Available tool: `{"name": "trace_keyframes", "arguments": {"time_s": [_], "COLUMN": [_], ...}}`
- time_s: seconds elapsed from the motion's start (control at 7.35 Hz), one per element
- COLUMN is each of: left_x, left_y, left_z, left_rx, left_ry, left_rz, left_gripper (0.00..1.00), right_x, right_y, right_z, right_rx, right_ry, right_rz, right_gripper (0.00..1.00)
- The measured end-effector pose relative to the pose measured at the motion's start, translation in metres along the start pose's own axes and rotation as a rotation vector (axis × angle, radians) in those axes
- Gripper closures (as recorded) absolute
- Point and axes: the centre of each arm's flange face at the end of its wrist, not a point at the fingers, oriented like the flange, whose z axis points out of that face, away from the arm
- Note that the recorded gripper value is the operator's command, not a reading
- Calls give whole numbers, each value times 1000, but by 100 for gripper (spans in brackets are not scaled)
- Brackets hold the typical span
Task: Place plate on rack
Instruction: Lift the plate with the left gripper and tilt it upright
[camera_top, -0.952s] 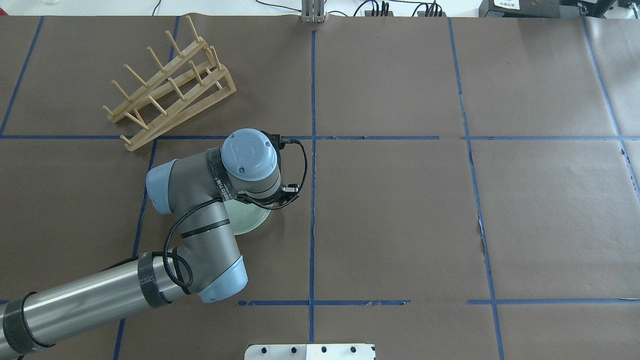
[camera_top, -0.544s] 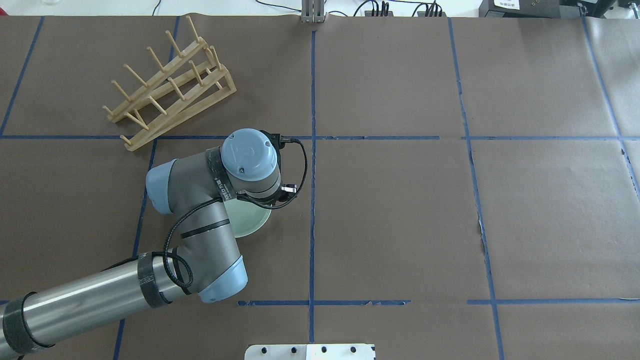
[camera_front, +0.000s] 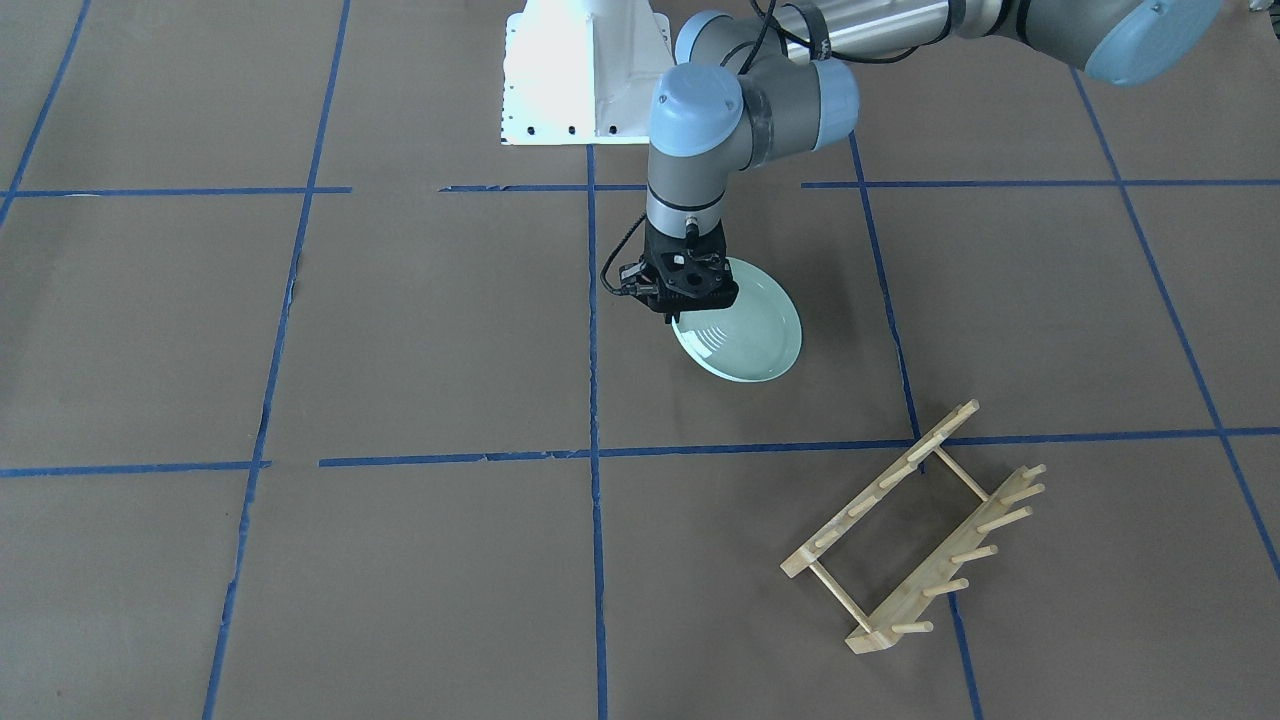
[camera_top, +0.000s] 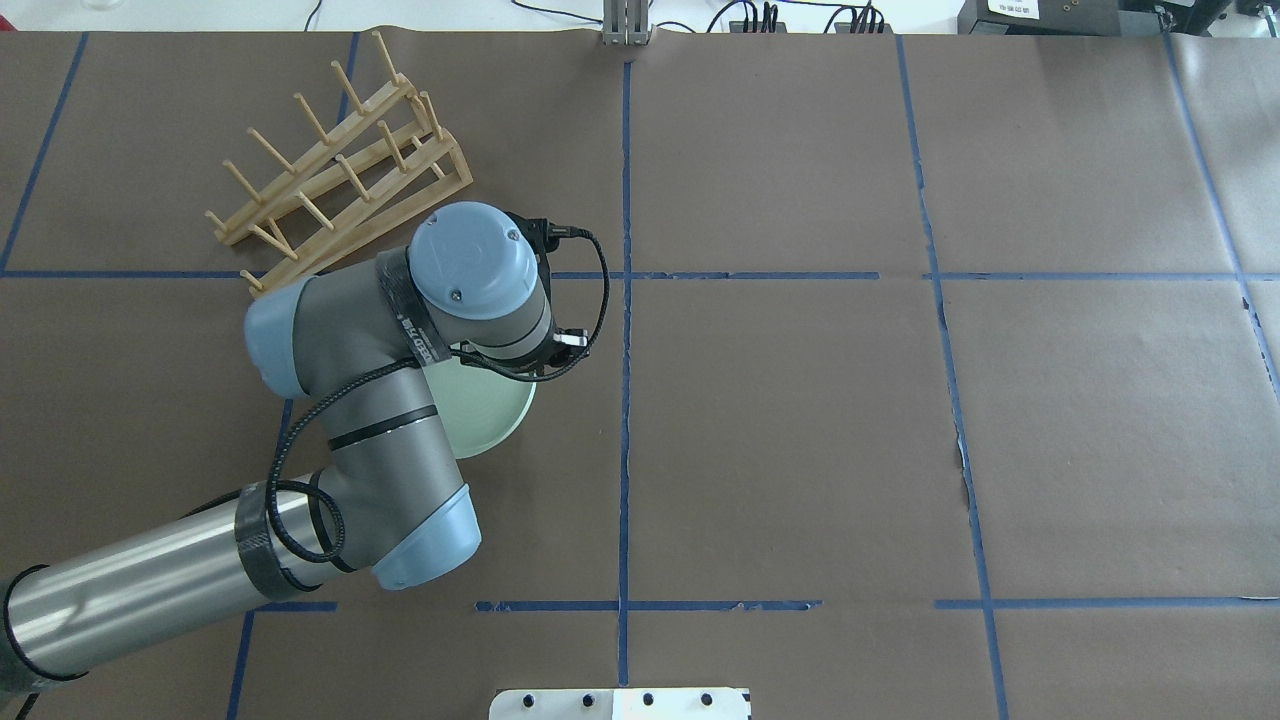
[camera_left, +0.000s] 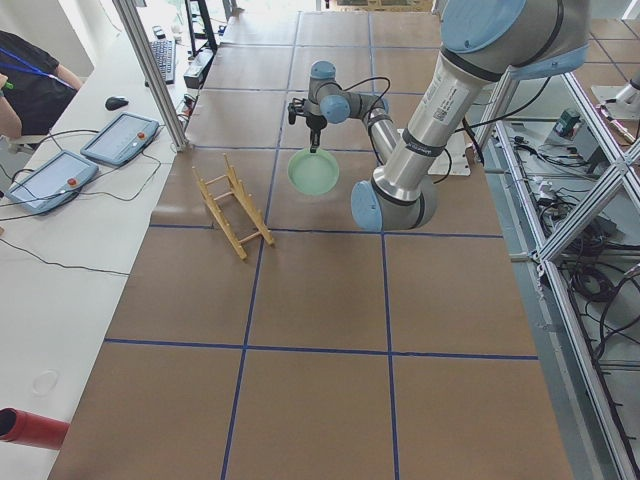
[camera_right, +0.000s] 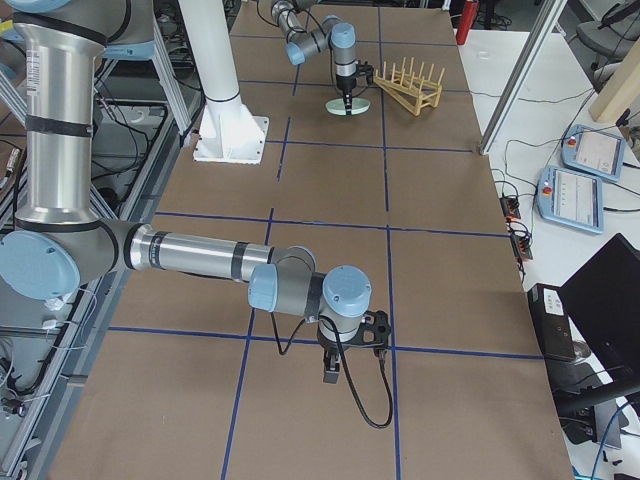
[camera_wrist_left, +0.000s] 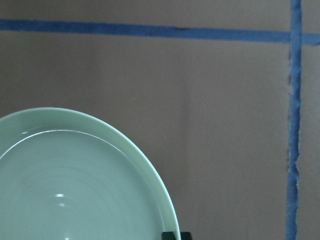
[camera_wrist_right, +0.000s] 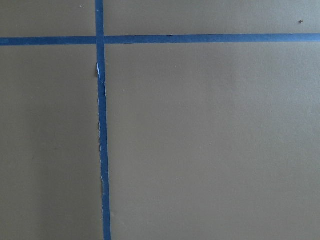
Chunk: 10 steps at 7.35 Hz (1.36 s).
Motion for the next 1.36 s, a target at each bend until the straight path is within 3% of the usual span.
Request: {"name": "trace_keyframes", "arguments": {"time_s": [0.27, 0.54, 0.68, 0.95, 1.36], "left_x": [-34, -96, -119, -151, -190], "left_y": [-44, -94, -108, -117, -132], "left_z": [-124, -251, -293, -320, -281], "left_rx": [94, 167, 208, 278, 331], "left_ry": [61, 209, 294, 436, 653], "left_rz": [-72, -159, -161, -108, -120], "left_gripper": [100, 100, 100, 100, 100], "right_x": [0, 0, 0, 0, 0], "right_y": [0, 0, 0, 0, 0], "right_z": [0, 0, 0, 0, 0], "right_rx": [0, 0, 0, 0, 0], "right_ry": [0, 0, 0, 0, 0], "right_rz": [0, 0, 0, 0, 0], "right_gripper": [0, 0, 0, 0, 0]}}
